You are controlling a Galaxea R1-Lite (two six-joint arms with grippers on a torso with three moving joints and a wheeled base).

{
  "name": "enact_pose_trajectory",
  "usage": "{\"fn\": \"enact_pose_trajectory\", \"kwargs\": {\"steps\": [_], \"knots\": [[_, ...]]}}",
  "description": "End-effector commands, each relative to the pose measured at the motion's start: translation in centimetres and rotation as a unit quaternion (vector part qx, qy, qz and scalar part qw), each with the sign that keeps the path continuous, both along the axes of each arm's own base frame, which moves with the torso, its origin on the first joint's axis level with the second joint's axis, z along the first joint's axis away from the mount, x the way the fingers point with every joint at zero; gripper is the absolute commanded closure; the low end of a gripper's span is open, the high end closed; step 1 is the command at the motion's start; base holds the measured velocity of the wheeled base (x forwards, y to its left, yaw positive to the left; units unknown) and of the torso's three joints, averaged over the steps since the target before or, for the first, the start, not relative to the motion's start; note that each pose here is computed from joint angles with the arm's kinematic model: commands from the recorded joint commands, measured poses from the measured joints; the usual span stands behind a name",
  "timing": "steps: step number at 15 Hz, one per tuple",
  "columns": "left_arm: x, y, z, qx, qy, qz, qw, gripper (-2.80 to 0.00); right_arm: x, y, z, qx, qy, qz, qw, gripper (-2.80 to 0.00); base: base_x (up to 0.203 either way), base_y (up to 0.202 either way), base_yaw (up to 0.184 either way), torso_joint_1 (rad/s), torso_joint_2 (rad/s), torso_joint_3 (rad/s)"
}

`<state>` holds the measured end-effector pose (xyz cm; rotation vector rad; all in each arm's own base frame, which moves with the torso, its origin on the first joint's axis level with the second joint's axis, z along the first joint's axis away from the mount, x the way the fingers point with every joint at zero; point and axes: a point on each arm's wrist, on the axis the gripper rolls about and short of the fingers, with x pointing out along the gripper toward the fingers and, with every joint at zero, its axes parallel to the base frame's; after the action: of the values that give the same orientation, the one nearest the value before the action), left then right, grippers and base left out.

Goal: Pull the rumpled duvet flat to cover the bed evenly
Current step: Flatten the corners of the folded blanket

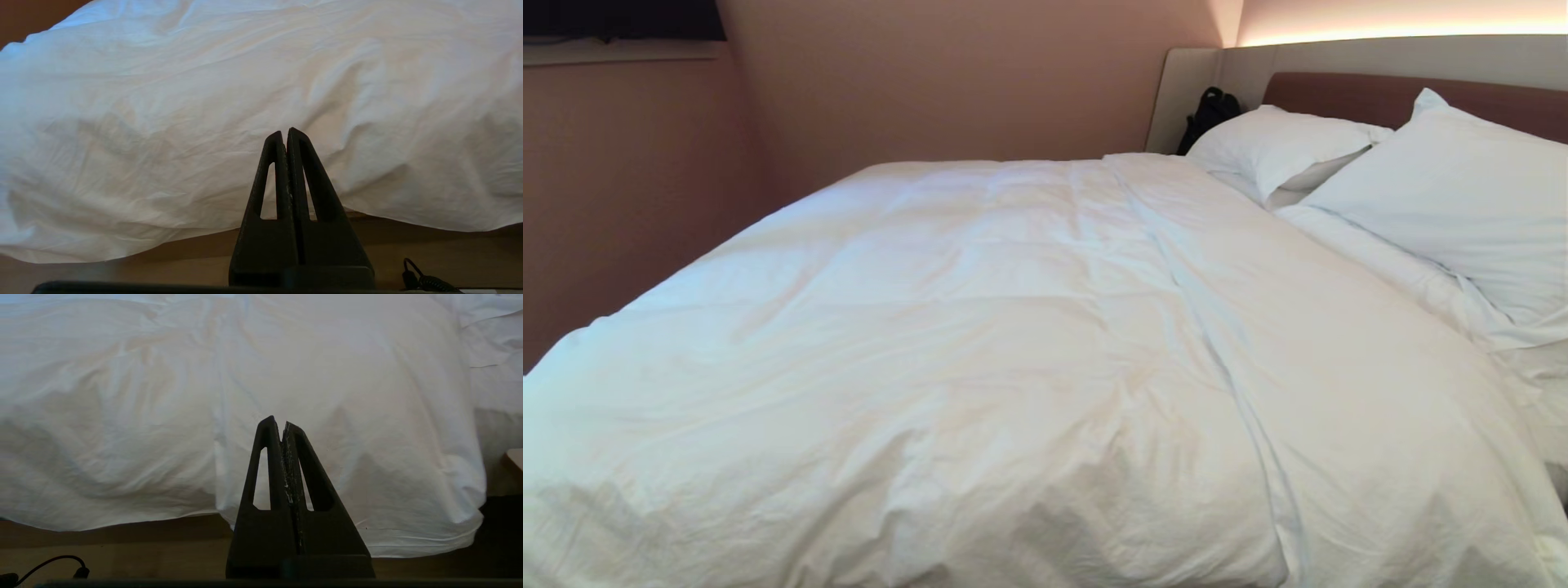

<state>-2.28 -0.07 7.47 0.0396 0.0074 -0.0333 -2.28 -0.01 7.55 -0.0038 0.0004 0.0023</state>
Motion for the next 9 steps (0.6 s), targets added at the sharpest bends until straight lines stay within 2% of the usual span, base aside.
{"fn": "enact_pose_trajectory", "kwargs": {"steps": [1,9], "knots": [[0.00,0.00,0.00,-0.001,0.000,0.000,1.0000,0.00,0.00,0.00,0.00,0.000,0.000,0.000,1.000,0.00,0.000,0.193,0.001,0.006,0.01,0.003],[0.00,0.00,0.00,0.002,0.000,0.000,1.0000,0.00,0.00,0.00,0.00,0.000,0.000,0.000,1.000,0.00,0.000,0.198,0.000,0.004,0.00,0.003]]}}
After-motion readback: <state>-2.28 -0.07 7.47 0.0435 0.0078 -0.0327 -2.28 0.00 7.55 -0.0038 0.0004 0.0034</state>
